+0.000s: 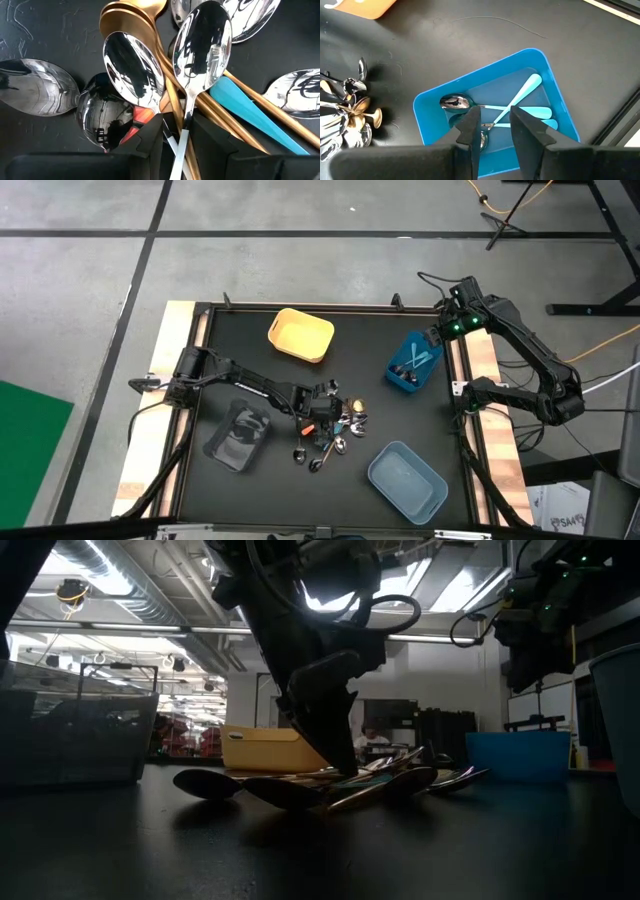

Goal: Sort silverware by color (type)
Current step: Put the orange spoon into the yellow bin

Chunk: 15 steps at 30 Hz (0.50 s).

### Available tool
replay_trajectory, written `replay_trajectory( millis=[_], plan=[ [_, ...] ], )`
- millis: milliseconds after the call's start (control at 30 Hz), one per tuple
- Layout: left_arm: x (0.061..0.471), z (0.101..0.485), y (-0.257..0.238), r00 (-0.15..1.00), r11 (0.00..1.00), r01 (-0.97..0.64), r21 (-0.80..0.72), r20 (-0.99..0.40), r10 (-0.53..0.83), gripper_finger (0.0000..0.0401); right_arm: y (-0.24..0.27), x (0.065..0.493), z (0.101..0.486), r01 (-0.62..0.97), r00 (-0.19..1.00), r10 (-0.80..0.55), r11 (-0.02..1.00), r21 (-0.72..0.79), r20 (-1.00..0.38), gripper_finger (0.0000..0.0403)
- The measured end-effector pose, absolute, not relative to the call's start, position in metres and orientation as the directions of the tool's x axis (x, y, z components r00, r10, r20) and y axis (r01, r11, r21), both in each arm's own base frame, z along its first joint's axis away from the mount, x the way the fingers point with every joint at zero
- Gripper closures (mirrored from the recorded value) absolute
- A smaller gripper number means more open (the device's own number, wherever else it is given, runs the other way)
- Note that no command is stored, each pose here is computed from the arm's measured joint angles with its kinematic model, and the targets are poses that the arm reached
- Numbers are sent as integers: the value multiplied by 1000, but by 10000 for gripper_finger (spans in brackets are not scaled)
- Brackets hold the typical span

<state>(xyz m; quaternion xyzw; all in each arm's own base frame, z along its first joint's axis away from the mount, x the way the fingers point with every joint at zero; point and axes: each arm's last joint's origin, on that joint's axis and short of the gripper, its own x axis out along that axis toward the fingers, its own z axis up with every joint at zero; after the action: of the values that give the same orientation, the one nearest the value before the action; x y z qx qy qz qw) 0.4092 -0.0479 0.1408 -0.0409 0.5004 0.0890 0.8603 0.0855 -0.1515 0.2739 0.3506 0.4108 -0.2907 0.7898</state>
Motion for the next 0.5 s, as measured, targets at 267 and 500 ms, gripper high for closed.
replay_trajectory(
  millis=[267, 500],
  plan=[
    [409, 141, -48, 482, 981, -195, 19, -869, 113, 305, -151, 86, 274, 747, 494, -171, 585, 315, -853, 310],
    [409, 141, -48, 480, 980, -197, 22, -870, 116, 324, -151, 86, 274, 747, 494, -171, 585, 315, -853, 310]
  ],
)
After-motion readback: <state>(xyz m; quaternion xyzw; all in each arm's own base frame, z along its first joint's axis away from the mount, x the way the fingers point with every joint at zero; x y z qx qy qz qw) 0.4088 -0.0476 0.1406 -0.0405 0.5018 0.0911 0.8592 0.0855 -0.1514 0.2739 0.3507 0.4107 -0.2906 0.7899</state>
